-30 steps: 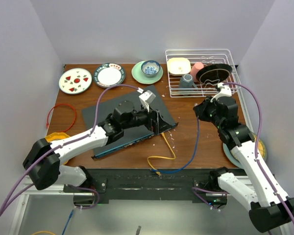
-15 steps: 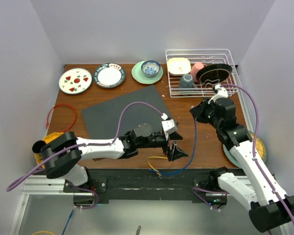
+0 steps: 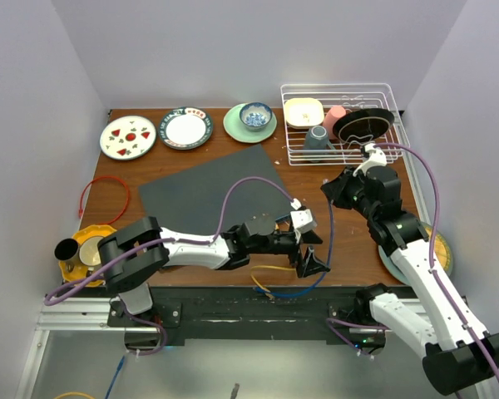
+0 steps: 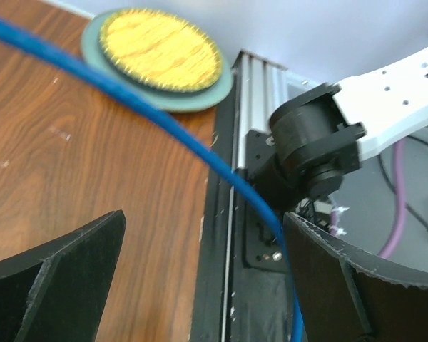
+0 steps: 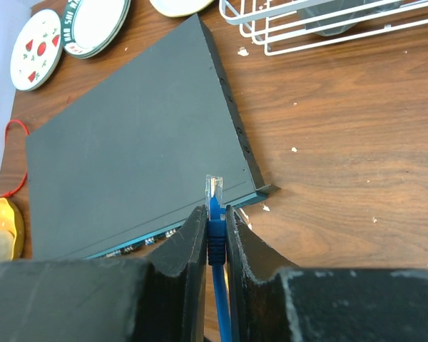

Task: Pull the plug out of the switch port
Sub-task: Place the connector at the corner of the board.

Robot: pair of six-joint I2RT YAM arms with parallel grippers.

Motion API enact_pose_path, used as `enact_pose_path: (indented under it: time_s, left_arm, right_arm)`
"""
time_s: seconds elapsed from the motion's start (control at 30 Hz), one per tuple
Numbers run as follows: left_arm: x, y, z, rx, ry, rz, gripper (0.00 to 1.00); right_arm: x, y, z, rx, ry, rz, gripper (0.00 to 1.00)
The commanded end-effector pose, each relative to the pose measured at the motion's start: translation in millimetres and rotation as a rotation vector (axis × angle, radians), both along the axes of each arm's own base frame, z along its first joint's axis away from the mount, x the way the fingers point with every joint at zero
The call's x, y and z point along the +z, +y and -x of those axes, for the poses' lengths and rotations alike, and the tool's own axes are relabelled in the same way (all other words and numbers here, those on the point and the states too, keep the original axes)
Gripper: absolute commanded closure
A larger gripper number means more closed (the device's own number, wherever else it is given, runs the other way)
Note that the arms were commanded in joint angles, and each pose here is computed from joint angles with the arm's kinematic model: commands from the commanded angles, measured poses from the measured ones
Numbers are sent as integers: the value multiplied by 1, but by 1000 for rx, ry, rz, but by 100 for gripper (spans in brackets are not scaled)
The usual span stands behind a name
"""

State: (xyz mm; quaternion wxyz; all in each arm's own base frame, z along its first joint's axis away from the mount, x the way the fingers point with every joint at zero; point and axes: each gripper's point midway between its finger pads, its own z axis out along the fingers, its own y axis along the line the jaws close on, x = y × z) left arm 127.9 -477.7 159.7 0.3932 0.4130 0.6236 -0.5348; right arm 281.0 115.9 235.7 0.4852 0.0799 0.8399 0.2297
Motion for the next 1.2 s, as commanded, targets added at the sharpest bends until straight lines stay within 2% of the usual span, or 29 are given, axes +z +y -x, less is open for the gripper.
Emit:
enact_pose_path:
  time_s: [0.0, 0.27, 0.37, 0.47, 0.5, 0.6, 0.67, 0.73, 0.77, 0.83, 0.87, 0.9, 0.93, 0.97, 1.03, 1.17]
  left_arm:
    - [43, -8, 16, -63, -49, 145, 4]
    - [58, -3, 26, -96, -34, 183, 4]
    - [47, -11, 31, -134, -5, 148, 13]
    - [28, -17, 36, -175, 42, 88, 29]
    - [23, -19, 38, -186, 60, 74, 38]
    - [20, -19, 41, -198, 80, 81, 47]
    - [21, -18, 42, -201, 84, 83, 48]
    - [23, -19, 43, -207, 84, 86, 56]
    - [24, -19, 44, -214, 83, 88, 64]
    - [26, -18, 45, -220, 83, 92, 74]
    - [29, -18, 46, -223, 81, 97, 84]
    - [30, -17, 47, -224, 86, 93, 91]
    - [30, -17, 46, -224, 90, 90, 97]
    - [33, -16, 47, -230, 92, 90, 100]
    - [34, -15, 48, -231, 102, 83, 100]
    - [55, -7, 54, -240, 104, 118, 100]
  right_arm:
    - [8, 2, -1, 10, -35, -19, 99]
    - [6, 4, 0, 15, -33, -28, 99]
    - [5, 4, 0, 16, -30, -31, 99]
    - [6, 3, 2, 16, -35, -31, 99]
    - [8, 3, 3, 13, -41, -33, 99]
    - [8, 2, 5, 12, -43, -31, 99]
    - [9, 3, 5, 14, -44, -35, 99]
    - [8, 3, 6, 15, -40, -37, 99]
    - [9, 3, 6, 15, -43, -36, 99]
    - [9, 1, 6, 10, -42, -36, 93]
    - [10, 1, 7, 11, -45, -35, 86]
    - [10, 1, 7, 10, -48, -37, 75]
    - [11, 1, 8, 8, -50, -40, 56]
    - [11, 0, 8, 2, -52, -43, 49]
    - [10, -2, 10, -10, -49, -43, 38]
    - [8, -7, 13, -36, -51, -46, 30]
